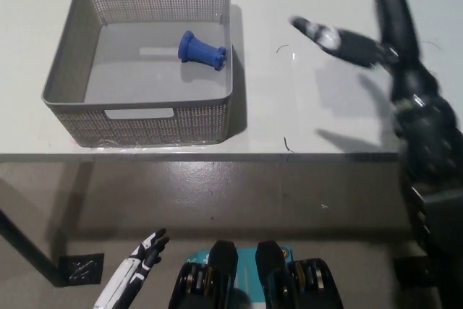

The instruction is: Use the right hand to pick up a chess pieces and put it into a container on the left hand side

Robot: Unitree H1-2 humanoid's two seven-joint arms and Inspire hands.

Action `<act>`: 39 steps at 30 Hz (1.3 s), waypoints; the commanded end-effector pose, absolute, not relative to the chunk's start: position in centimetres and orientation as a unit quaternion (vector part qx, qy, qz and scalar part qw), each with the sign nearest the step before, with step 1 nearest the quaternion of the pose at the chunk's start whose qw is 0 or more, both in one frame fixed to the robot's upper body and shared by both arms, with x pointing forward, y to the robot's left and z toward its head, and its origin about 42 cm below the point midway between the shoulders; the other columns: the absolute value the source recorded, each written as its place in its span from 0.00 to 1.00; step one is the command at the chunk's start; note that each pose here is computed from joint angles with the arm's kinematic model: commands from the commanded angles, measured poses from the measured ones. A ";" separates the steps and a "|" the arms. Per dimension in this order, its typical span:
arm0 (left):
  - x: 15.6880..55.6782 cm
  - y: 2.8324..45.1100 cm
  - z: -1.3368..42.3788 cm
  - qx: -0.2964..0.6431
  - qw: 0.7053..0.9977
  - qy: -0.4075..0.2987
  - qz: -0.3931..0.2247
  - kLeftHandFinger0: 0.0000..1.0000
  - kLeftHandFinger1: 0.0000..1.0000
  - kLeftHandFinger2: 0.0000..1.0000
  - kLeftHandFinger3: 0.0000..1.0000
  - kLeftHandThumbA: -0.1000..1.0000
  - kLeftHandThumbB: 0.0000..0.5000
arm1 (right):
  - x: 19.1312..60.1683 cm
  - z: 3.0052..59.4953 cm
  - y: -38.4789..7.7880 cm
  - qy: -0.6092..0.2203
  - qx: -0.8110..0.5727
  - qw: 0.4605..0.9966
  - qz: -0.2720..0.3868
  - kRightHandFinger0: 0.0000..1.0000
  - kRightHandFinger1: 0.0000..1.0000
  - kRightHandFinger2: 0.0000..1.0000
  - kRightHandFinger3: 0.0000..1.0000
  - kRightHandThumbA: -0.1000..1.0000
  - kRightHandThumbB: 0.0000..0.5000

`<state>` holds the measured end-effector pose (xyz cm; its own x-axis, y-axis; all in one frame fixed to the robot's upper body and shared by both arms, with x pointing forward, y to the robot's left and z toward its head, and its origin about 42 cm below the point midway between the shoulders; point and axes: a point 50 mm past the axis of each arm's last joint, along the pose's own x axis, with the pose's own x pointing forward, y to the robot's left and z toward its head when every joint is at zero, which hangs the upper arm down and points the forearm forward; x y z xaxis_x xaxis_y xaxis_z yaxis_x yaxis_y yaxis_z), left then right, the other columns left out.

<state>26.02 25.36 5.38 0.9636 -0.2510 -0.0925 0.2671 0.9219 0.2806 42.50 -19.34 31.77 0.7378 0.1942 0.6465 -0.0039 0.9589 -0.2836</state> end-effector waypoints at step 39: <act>29.1 26.6 7.9 0.145 0.983 -0.033 -0.108 1.00 1.00 1.00 1.00 1.00 0.73 | 25.8 6.6 -21.5 -0.019 0.021 0.995 0.100 1.00 1.00 1.00 1.00 0.96 0.33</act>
<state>28.37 26.28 7.00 0.9755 -0.2185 -0.0259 0.2165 0.9319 0.2909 25.79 -21.98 6.53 0.9881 0.1526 0.0170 -0.1525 0.9883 -0.0045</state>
